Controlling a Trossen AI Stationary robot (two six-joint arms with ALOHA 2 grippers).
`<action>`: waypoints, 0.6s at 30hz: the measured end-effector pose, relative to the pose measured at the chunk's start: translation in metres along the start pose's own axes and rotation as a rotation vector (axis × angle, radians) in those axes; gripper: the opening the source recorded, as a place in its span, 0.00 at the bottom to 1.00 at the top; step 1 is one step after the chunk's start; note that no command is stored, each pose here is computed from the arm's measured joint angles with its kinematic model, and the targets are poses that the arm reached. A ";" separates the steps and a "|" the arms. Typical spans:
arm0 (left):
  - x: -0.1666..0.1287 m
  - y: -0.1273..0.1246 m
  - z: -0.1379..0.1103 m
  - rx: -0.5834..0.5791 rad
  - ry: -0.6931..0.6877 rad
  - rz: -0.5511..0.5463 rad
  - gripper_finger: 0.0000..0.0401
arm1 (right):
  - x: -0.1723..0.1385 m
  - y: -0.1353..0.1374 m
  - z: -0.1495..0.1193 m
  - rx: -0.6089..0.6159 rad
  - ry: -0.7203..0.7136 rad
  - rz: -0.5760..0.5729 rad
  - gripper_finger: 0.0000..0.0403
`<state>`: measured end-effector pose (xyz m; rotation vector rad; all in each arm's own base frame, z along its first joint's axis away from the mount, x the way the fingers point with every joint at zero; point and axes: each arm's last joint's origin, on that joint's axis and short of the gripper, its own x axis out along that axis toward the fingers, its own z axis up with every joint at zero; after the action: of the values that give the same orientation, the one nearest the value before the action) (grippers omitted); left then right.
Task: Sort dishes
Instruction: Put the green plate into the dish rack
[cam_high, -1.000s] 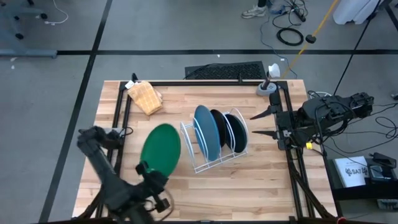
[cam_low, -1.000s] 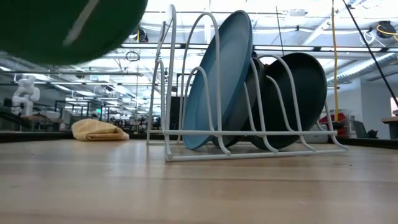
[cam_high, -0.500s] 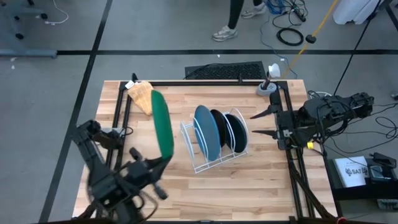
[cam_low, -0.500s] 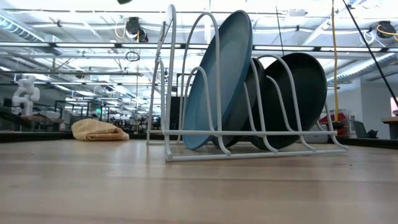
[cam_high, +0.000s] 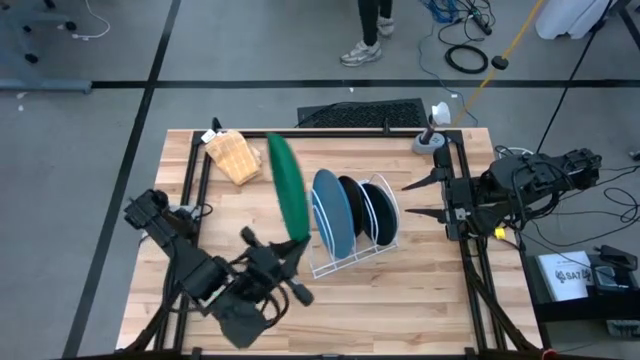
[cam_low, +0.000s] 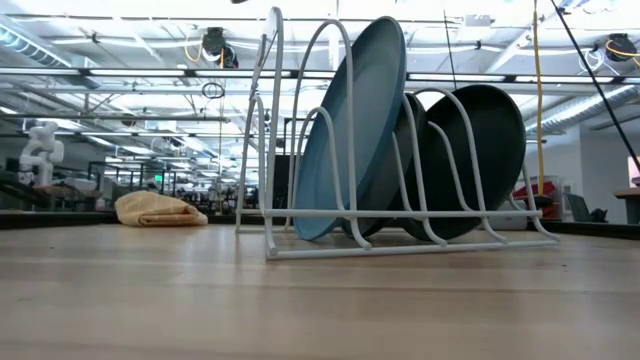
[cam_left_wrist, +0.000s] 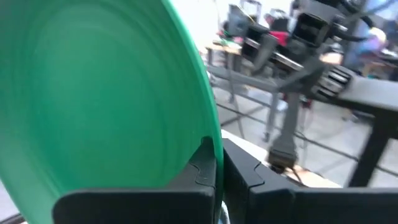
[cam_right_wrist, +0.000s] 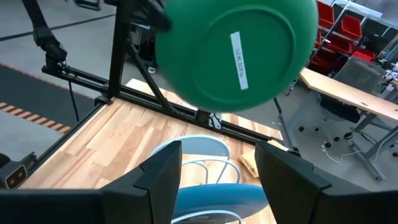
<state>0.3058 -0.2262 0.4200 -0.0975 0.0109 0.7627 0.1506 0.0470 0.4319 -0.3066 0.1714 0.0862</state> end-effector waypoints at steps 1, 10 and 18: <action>0.005 -0.004 0.001 0.007 0.007 -0.019 0.03 | 0.000 0.000 0.000 -0.001 0.000 0.000 0.49; 0.040 -0.035 0.002 0.078 -0.038 -0.172 0.03 | 0.000 0.000 0.000 -0.016 0.001 0.000 0.49; 0.054 -0.057 -0.044 0.033 -0.031 0.023 0.03 | 0.000 0.001 -0.003 -0.029 0.025 0.007 0.49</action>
<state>0.3850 -0.2343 0.3788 -0.0544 -0.0055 0.7868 0.1502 0.0469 0.4293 -0.3358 0.1957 0.0918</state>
